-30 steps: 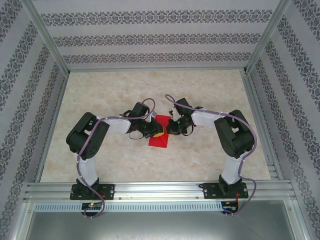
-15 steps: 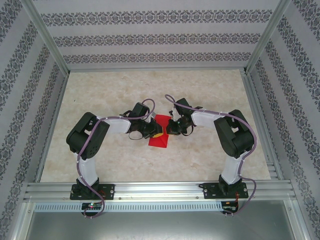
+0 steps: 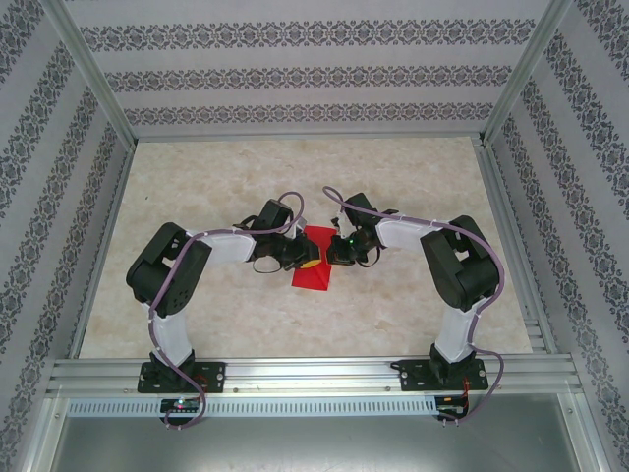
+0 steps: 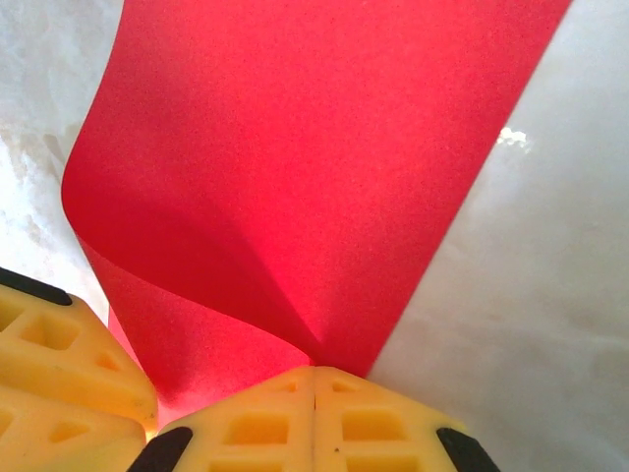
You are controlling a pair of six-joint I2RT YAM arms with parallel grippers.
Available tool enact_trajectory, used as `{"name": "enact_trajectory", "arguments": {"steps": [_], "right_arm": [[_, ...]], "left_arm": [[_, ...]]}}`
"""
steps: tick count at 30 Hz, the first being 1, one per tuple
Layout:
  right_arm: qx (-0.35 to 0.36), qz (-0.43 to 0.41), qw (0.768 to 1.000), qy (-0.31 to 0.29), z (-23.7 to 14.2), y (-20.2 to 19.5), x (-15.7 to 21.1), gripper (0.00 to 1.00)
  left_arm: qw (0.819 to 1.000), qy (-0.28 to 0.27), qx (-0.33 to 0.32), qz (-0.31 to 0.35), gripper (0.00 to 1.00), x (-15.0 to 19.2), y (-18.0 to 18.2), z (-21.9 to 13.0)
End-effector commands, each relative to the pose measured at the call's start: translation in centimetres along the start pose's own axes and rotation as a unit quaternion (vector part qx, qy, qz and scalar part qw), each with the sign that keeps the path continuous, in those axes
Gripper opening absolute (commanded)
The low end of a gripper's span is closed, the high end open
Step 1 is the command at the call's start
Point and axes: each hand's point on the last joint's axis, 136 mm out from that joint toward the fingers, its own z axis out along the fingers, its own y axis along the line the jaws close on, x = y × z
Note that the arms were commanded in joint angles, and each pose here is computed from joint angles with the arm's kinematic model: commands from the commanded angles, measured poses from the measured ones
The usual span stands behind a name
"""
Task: Fold a paper plane with a square sheet of paper (pick it up from the middle)
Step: Fold the triangle a second time at the center of the table.
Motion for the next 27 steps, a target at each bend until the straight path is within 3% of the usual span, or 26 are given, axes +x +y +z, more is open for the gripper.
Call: {"name": "enact_trajectory", "arguments": {"steps": [1, 27], "right_arm": [[-0.016, -0.024, 0.999, -0.028, -1.3, 1.2, -1.6, 0.05], [-0.015, -0.03, 0.999, -0.025, -1.2, 1.2, -1.8, 0.04]], "left_arm": [[1.0, -0.006, 0.016, 0.024, 0.17, -0.1, -1.3, -0.2], [1.0, 0.0, -0.012, 0.012, 0.16, -0.3, 0.3, 0.7]]}}
